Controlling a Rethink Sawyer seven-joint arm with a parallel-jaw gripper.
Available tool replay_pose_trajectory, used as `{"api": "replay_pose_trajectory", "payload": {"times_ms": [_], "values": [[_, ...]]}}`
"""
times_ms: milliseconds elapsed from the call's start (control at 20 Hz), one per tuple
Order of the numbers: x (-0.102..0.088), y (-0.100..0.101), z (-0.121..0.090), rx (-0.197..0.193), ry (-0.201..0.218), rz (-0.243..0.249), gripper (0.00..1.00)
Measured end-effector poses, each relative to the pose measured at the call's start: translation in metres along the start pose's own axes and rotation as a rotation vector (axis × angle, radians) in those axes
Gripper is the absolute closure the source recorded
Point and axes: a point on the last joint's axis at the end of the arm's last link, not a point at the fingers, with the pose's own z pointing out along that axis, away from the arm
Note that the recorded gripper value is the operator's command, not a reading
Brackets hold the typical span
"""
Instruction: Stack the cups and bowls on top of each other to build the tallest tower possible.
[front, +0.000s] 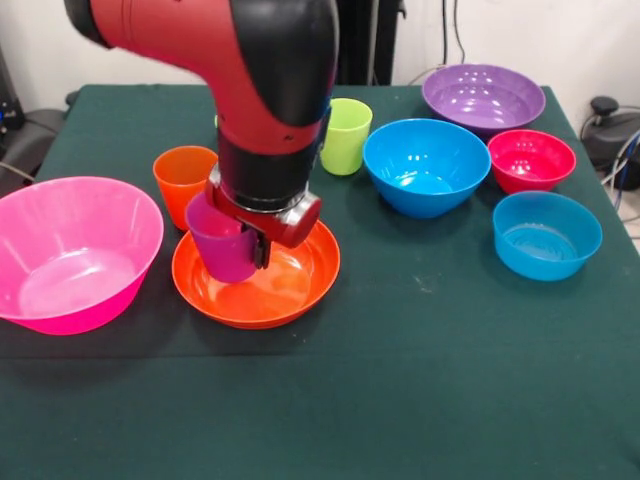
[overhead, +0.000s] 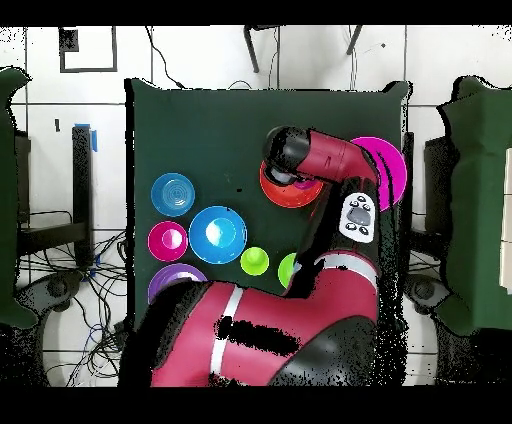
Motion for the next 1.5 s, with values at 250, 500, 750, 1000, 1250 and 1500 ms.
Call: {"api": "replay_pose_trajectory", "payload": {"times_ms": [250,500,750,1000,1250,1500], "values": [[0.0,-0.004,0.019,-0.016,0.017,-0.005,1.0],[-0.003,-0.002,0.02,-0.028,0.01,-0.017,1.0],[-0.006,0.0,0.02,-0.032,-0.003,-0.041,0.0],[-0.008,0.006,0.019,-0.041,-0.022,-0.054,0.0],[-0.008,0.014,0.02,-0.049,-0.033,-0.073,0.0],[-0.012,0.015,0.02,-0.037,-0.053,-0.097,0.0]]}}
